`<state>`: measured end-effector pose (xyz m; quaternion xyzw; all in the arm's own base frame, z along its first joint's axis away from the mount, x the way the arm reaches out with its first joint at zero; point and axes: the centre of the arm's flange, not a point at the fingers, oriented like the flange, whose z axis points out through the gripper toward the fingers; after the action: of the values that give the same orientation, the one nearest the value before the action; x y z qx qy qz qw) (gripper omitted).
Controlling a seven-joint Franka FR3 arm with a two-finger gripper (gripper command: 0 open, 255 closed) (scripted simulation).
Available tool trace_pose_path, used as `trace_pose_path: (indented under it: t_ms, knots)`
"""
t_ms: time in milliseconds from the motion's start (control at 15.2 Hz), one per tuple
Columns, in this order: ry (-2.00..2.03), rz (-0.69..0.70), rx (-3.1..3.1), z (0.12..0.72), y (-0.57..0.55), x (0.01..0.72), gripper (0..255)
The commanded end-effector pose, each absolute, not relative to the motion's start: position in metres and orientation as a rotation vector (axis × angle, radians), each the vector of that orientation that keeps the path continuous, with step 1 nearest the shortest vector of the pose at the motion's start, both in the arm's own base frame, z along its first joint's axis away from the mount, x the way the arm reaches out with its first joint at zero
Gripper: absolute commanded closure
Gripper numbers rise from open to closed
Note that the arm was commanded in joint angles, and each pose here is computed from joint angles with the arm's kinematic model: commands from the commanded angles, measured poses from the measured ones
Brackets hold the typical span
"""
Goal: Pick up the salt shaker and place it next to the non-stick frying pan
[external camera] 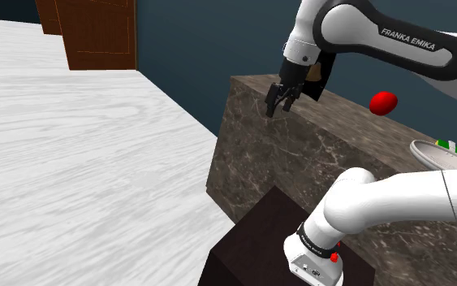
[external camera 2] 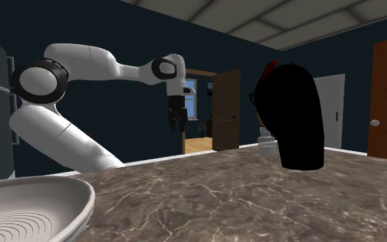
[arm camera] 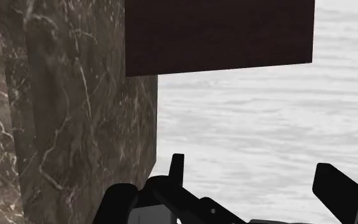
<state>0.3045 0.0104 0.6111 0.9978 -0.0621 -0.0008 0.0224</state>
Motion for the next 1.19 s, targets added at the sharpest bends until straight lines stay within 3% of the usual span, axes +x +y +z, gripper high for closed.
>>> trace_pose_path:
  t_ms: [0,1122]
  knots:
    - [-0.192,-0.003,3.091,0.611,0.01,0.304,0]
    - [-0.217,0.586,2.958,0.595,-0.195,0.288,0]
